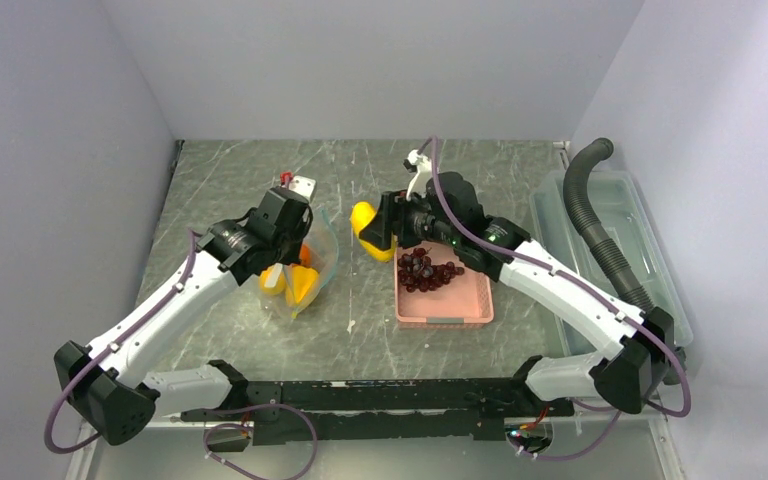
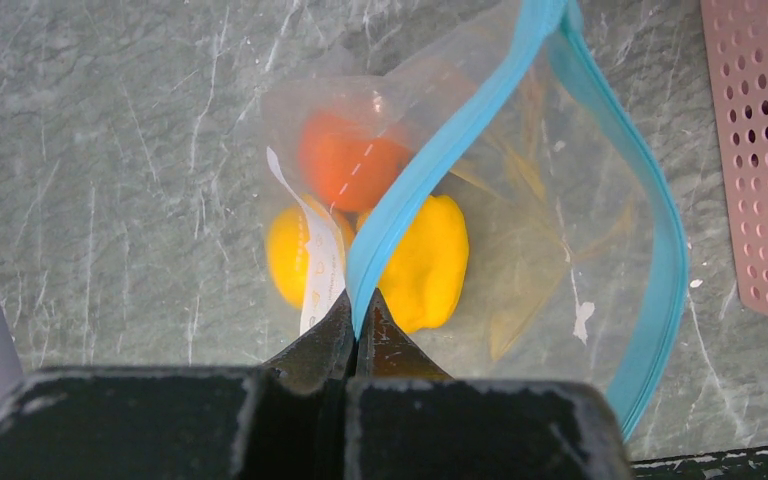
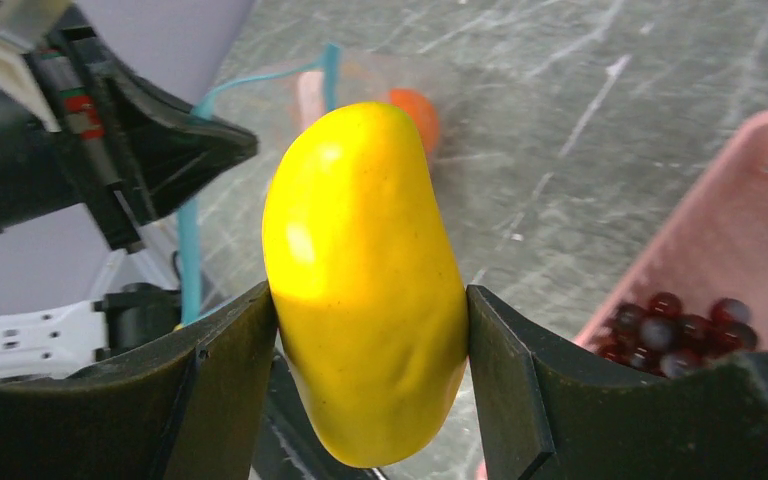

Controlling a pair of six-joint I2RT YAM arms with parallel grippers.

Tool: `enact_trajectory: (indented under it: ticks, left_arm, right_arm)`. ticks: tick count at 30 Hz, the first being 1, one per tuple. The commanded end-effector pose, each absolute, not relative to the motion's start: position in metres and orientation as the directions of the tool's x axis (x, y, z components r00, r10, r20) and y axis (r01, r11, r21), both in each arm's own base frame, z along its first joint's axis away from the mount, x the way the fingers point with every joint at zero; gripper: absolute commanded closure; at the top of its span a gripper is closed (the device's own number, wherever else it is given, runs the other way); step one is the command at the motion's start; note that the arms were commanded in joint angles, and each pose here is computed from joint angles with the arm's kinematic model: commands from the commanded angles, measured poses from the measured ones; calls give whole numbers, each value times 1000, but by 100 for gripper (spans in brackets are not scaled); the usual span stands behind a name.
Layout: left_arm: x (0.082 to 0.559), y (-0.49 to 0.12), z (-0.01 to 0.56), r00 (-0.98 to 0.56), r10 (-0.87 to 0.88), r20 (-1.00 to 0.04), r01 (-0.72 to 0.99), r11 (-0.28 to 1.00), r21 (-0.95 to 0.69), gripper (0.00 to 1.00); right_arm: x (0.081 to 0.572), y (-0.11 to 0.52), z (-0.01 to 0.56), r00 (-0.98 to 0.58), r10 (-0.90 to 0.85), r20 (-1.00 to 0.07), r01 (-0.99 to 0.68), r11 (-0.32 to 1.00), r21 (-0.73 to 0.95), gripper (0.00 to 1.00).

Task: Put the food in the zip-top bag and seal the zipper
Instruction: Pick up the fake fruit from the bin, then place the fake fruit in the zipper food storage bag.

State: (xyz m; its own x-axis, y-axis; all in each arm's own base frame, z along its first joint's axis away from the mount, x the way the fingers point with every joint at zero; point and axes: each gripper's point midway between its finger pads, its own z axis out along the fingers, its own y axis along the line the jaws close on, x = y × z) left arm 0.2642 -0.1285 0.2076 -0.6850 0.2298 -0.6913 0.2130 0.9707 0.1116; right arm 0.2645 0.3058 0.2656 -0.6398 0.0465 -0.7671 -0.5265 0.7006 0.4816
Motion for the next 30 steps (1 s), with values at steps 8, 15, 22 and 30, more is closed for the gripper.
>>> enact_trajectory:
  ticks: [8,15,22,30]
  left_arm:
    - [267,-126,229,-628,193,-754,195,977,88,100]
    - [267,-128,229,-630,189,-753,198,977,80,100]
    - [267,-127,230,-629,185,-755,192,978,80,100]
    - [266,-127,230,-628,181,-757,193,978,74,100]
  right_arm:
    - [240,374,317,-686,184,-704,-553,497,669,61]
    - [229,399,308,-740,202,-642,-494,484,722,62]
    - [226,413,289,-780,229,-582,-420,497,760,62]
    - [235,420,258,-809,268,-523,-319,547,774,62]
